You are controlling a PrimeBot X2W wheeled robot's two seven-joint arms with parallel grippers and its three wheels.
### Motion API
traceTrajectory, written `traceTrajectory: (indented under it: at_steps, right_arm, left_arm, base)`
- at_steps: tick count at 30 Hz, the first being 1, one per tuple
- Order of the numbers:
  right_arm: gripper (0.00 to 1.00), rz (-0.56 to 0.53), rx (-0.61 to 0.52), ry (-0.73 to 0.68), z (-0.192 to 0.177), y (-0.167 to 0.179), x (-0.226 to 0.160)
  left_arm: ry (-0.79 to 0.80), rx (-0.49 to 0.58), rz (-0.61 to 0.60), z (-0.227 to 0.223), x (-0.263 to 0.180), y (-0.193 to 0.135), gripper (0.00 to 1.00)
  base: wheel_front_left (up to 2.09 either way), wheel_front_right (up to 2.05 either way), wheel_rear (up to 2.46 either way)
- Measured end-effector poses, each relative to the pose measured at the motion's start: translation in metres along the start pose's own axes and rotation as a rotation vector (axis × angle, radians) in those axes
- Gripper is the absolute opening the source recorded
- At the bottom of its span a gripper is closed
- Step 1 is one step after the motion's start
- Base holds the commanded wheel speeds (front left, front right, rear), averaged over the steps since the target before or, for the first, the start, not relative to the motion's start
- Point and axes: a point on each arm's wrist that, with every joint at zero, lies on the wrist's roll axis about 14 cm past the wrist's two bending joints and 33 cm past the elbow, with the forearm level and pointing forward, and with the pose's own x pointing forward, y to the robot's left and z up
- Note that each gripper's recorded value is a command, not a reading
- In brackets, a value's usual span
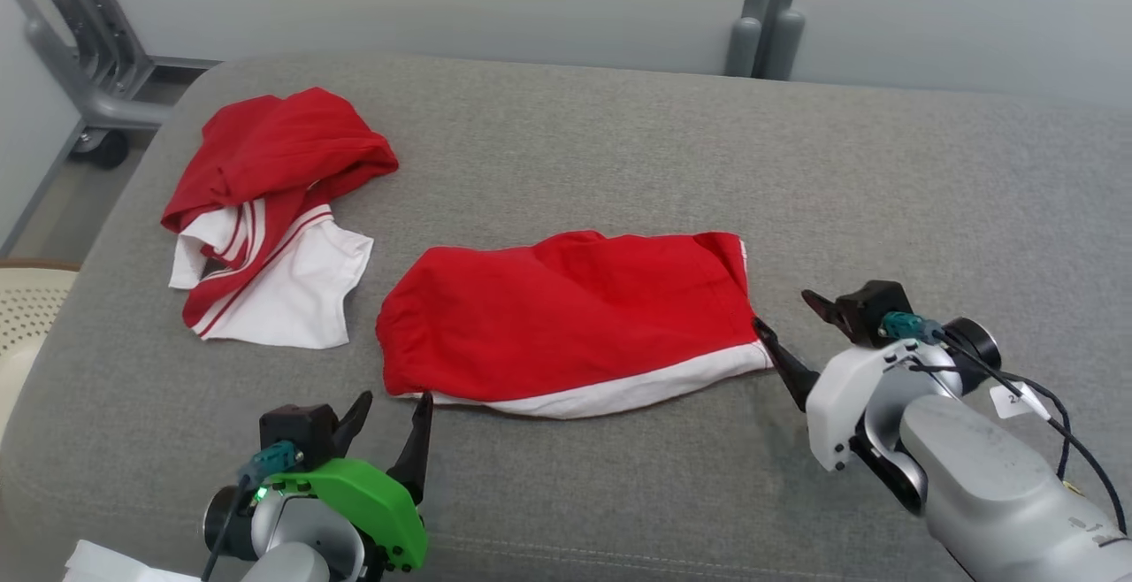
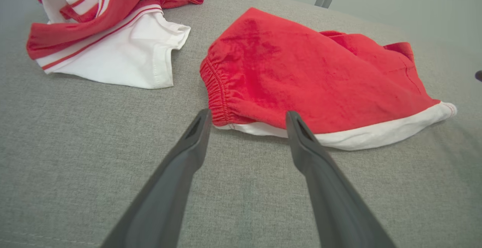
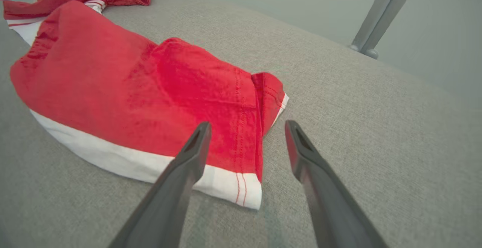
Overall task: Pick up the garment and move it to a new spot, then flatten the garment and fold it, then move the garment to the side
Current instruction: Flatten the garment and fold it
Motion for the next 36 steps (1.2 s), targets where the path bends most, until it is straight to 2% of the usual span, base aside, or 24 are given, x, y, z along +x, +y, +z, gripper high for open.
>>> traceTrajectory:
  at_steps: [6,12,23,36]
  right_arm:
    - [1.00,-0.069,0.038,0.085,-0.041,-0.024,-0.023]
    - [1.00,-0.052,0.068,0.119,-0.058,-0.021,-0.027]
    - [1.00,0.032,0.052,0.106,-0.053,0.004,-0.017]
    - [1.00,0.052,0.057,0.126,-0.059,0.010,-0.013]
  left_arm:
    - [0.063,0.003,-0.045,-0.015,0.013,-0.010,1.00]
    - [0.115,0.009,-0.055,-0.029,0.021,-0.010,1.00]
    - [0.132,0.000,-0.021,-0.034,0.015,0.001,1.00]
    - [0.137,-0.004,0.005,-0.038,0.010,0.010,1.00]
  base:
    - [0.00,0.00,0.00]
    - [0.00,0.00,0.00]
    - [0.00,0.00,0.00]
    - [0.00,0.00,0.00]
